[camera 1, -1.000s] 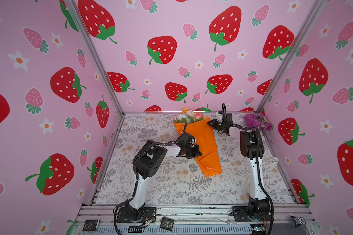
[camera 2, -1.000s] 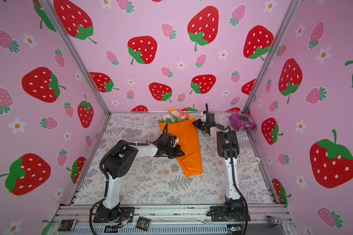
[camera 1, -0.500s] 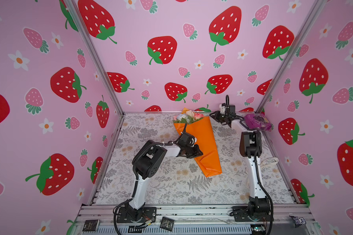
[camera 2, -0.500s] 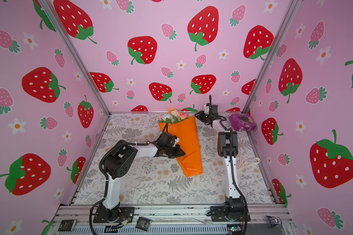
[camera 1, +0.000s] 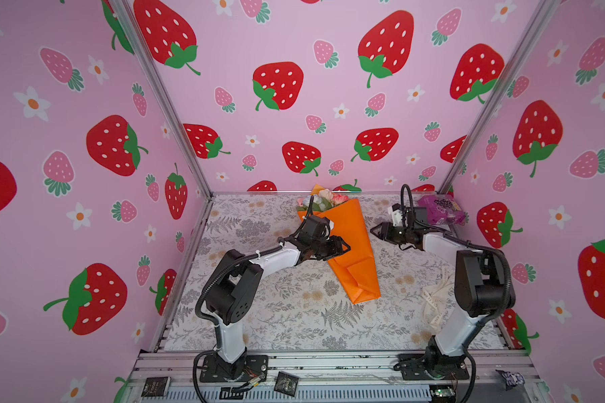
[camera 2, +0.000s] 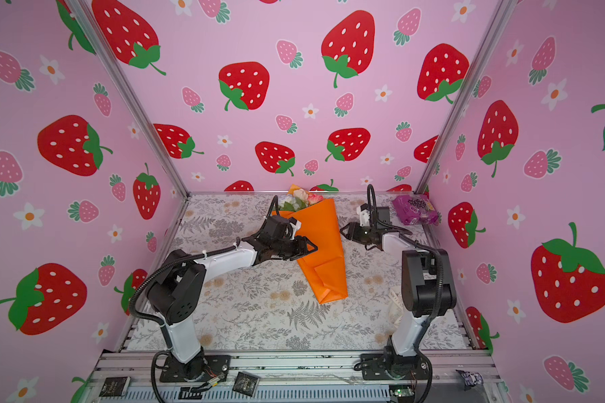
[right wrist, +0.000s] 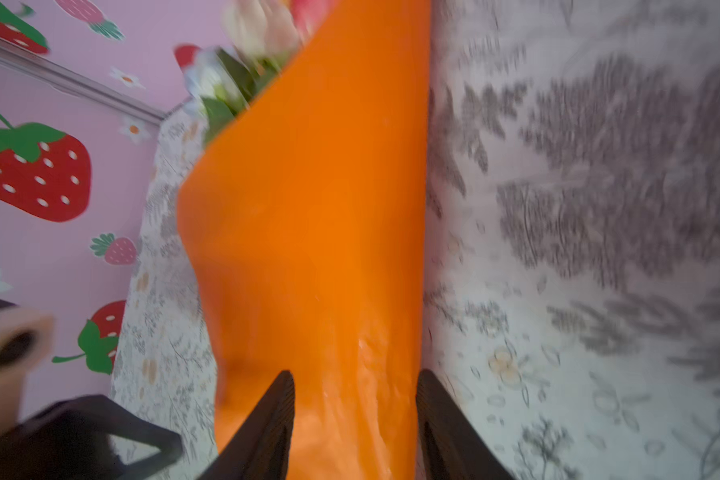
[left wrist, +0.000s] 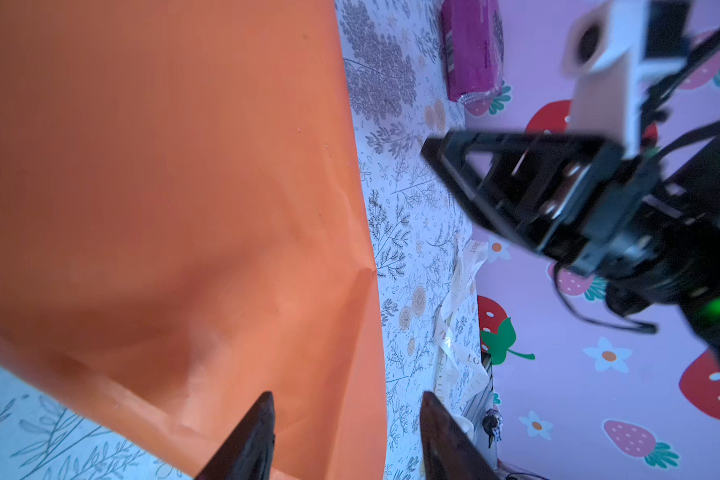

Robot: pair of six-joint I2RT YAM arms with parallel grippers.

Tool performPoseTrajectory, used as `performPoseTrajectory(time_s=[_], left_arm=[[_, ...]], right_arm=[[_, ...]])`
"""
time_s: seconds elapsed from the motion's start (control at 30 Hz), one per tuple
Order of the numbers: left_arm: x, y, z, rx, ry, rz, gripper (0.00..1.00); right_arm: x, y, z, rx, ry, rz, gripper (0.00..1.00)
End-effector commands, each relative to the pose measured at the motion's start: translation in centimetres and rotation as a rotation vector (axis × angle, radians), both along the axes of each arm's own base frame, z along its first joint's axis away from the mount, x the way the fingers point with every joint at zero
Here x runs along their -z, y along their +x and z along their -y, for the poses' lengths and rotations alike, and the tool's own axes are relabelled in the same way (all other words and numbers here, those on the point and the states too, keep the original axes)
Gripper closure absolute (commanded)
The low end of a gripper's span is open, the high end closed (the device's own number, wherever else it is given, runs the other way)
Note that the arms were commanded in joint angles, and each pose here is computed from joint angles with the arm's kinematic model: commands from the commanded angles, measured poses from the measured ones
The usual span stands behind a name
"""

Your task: Tie the bouquet of fake flowers

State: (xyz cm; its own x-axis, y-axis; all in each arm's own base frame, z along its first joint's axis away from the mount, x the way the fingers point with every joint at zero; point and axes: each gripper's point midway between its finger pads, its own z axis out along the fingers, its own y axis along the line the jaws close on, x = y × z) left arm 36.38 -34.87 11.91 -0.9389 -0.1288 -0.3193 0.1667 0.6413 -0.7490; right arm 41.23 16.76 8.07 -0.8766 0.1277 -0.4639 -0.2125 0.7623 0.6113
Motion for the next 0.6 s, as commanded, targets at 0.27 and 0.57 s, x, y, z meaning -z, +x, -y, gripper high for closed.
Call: performPoseTrajectory(time_s=[0.27, 0.57], left_arm=[[4.2, -0.4, -5.6, -0.207, 0.087, -0.112, 0.27], [6.2, 1.6, -4.7, -0.2, -0.049, -0.199, 0.25]], right_arm=[[3.8, -6.2, 0.1, -0.095, -0.036, -0.065, 0.45], [5.1, -6.8, -1.1, -0.144, 0.011, -0.095, 0.46]])
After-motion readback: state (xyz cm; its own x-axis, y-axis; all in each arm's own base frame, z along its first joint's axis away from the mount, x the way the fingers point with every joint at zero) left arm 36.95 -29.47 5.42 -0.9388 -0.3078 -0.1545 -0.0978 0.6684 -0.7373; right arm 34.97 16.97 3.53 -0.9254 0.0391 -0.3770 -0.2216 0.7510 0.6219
